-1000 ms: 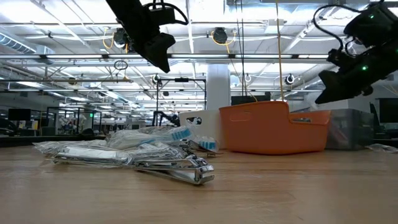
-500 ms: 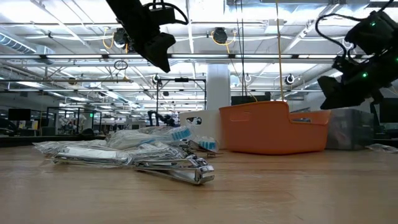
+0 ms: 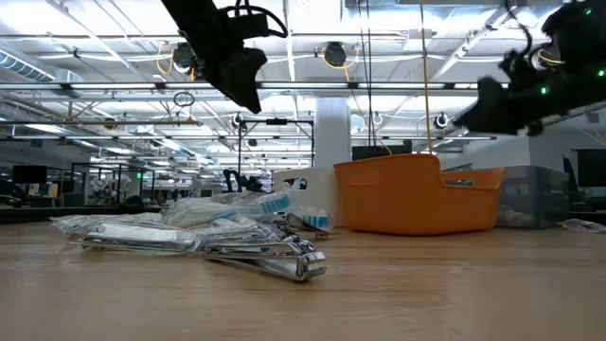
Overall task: Pick & Place Travel size toiletries
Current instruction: Put the blue toothbrush into the black bin
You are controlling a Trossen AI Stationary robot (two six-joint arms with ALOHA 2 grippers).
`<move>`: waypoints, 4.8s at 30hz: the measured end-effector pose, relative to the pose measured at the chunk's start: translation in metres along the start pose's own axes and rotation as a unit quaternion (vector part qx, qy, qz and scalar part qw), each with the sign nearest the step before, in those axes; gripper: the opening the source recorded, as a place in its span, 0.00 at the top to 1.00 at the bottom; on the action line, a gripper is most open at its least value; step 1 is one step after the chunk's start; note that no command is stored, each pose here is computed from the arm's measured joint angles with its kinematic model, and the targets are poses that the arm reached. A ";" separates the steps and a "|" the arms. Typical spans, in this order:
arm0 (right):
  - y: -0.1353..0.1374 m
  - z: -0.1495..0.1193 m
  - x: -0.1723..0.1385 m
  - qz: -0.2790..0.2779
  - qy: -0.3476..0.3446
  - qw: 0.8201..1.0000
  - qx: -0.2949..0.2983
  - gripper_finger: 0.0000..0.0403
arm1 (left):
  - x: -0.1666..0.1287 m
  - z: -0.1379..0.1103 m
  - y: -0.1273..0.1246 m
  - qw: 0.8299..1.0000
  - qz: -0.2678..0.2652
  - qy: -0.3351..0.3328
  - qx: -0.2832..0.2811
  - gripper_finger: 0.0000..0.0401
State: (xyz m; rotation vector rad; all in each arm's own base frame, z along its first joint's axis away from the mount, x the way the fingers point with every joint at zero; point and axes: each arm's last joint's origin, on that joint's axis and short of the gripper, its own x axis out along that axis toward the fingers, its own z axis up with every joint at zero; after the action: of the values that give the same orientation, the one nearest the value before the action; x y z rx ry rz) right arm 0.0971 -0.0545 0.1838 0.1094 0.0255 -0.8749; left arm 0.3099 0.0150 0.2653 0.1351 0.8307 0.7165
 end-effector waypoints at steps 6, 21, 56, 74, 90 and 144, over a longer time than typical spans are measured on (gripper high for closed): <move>0.012 0.023 -0.003 0.177 -0.100 0.979 0.017 0.43 | -0.001 -0.003 -0.008 0.989 -0.146 0.037 0.000 0.42; 0.018 0.021 0.000 0.248 -0.088 0.965 0.004 0.47 | 0.026 -0.048 -0.107 0.924 -0.303 0.114 0.203 0.42; 0.020 0.016 0.005 0.247 -0.059 0.967 0.007 0.47 | 0.057 -0.048 -0.144 0.897 -0.351 0.003 0.269 0.42; 0.020 0.016 0.005 0.246 -0.059 0.967 0.007 0.47 | 0.056 -0.046 -0.140 0.895 -0.346 -0.002 0.283 0.90; 0.023 0.009 0.012 0.243 -0.030 0.970 -0.012 0.47 | -0.033 0.047 -0.052 0.869 -0.297 -0.333 0.213 0.90; 0.119 0.014 0.038 0.429 -0.070 0.899 -0.051 0.91 | 0.057 0.096 -0.064 0.798 -0.364 -0.480 0.022 0.71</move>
State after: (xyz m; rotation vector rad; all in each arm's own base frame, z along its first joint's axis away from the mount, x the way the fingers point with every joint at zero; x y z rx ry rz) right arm 0.2124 -0.0090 0.2050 -0.0464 -0.1066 0.0078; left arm 0.4386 0.0171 0.2709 0.1801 -0.1273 -0.1562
